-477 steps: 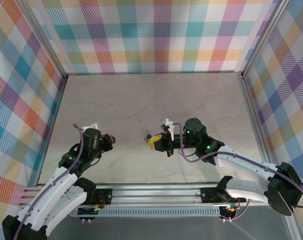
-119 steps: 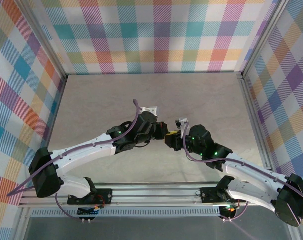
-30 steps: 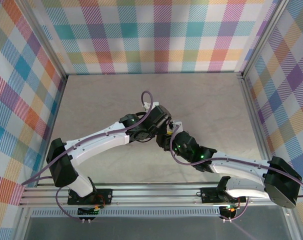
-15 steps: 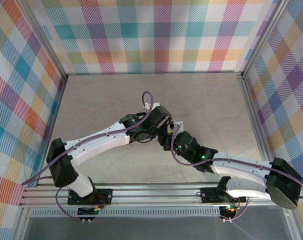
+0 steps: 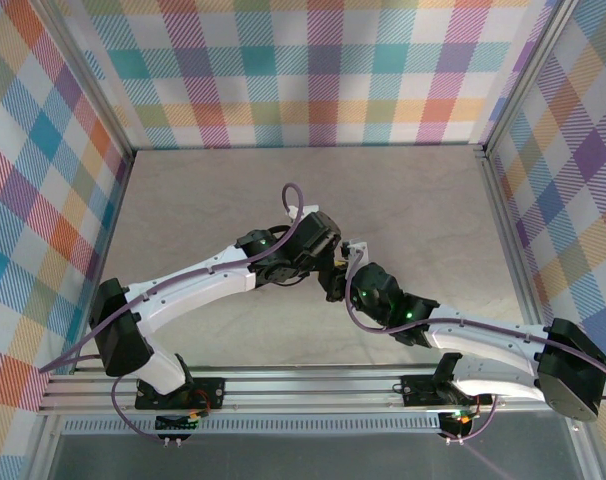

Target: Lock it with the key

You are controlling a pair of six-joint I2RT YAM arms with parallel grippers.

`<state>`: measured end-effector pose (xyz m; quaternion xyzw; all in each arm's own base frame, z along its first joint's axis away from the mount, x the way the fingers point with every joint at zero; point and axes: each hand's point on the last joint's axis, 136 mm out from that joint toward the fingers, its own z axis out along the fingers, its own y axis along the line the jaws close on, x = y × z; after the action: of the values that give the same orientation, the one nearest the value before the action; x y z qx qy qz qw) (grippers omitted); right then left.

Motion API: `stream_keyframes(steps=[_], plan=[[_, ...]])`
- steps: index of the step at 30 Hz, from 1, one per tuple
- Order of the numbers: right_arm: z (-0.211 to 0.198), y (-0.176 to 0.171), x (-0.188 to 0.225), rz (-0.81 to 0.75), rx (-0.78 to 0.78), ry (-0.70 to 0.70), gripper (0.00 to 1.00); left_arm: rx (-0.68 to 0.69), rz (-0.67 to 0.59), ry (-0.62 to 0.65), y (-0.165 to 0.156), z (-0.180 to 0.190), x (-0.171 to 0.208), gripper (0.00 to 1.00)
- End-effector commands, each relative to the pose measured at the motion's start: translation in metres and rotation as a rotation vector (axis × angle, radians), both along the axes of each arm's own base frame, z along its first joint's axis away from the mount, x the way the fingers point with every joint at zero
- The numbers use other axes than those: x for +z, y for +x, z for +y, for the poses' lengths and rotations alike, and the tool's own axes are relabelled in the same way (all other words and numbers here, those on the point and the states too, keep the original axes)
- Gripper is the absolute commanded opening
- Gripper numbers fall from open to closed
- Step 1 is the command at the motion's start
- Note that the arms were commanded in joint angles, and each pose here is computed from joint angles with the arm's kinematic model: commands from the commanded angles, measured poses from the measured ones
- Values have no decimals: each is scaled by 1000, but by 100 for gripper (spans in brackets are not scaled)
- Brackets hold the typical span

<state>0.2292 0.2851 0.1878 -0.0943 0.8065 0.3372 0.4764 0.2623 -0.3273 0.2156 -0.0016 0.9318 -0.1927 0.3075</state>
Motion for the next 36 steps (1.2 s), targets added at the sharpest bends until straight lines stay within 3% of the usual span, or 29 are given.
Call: stream_keyframes(steps=[1,4,20,29,36], plan=[[8,-4,22,-56,42,68,8,-73,3,-66,-13,-12,10,0],[9,-6,23,-65,61,73,0,-82,1,-75,-15,-12,10,0],[3,-19,33,-100,119,126,0,-131,-42,-139,-20,-12,28,0],[-5,-30,46,-131,164,133,0,-133,-94,-137,-22,4,45,41],[-8,-44,48,-146,230,128,0,-119,-134,-159,-14,39,71,55]])
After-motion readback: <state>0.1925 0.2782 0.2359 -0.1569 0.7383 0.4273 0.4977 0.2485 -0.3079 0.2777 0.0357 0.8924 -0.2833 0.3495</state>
